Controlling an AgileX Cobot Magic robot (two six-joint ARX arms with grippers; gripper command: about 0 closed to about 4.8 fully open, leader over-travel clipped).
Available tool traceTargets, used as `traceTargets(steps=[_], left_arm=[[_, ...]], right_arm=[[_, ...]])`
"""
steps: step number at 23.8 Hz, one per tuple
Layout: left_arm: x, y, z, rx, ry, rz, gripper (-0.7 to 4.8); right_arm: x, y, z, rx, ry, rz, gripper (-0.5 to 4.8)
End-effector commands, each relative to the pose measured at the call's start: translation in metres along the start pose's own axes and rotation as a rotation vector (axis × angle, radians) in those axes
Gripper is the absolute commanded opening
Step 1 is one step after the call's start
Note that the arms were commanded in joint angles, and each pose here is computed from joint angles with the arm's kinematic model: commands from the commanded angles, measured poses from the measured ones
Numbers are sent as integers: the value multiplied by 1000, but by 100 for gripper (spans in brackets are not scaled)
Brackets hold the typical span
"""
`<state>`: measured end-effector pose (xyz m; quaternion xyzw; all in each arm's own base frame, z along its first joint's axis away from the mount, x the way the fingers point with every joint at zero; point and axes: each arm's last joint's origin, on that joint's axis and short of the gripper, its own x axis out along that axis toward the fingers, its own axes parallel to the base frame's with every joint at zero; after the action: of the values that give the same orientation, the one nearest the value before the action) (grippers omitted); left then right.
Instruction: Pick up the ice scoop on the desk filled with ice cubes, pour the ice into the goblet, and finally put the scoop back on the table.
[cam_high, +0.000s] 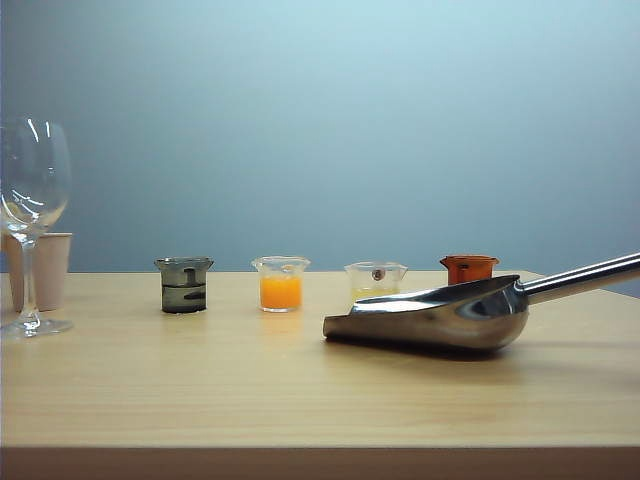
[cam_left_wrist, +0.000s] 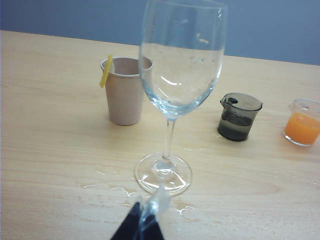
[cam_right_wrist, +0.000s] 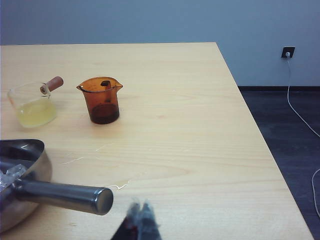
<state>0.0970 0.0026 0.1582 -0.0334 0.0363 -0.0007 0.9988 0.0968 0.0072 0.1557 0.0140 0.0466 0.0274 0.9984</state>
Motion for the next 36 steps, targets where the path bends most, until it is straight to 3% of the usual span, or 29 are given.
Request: traceTargets(steps=[1, 8, 11, 13, 18, 21, 24, 25, 28, 31, 36], left_arm=[[0, 0, 3, 1, -18, -7, -5], [0, 0, 3, 1, -18, -7, -5], [-2, -1, 10, 2, -34, -8, -6], [-8, -2, 26, 2, -49, -14, -6], [-30, -9, 68, 7, -12, -100, -5], [-35, -15, 94, 92, -30, -253, -6], [-34, -19, 115, 132, 2, -306, -5], [-33, -20, 122, 141, 10, -316, -6], [-19, -29, 156, 261, 23, -416, -6], [0, -43, 172, 288, 71, -516, -5], [13, -63, 165, 304, 145, -642, -5]], right_arm=[[0, 0, 0, 4, -6, 1, -8], [0, 0, 0, 6, -7, 1, -8], [-1, 0, 6, 92, -19, 3, -8], [-7, 1, 22, 189, -34, 5, -9], [-31, 3, 72, 264, -7, 56, -9], [-38, 4, 102, 402, -26, 62, -9], [-37, 5, 124, 503, -16, 85, -9], [-35, 7, 130, 518, 0, 114, -9], [-6, 11, 155, 668, 147, 137, -9], [14, 17, 142, 859, 133, 176, -9], [17, 30, 93, 1014, 197, 156, -9]])
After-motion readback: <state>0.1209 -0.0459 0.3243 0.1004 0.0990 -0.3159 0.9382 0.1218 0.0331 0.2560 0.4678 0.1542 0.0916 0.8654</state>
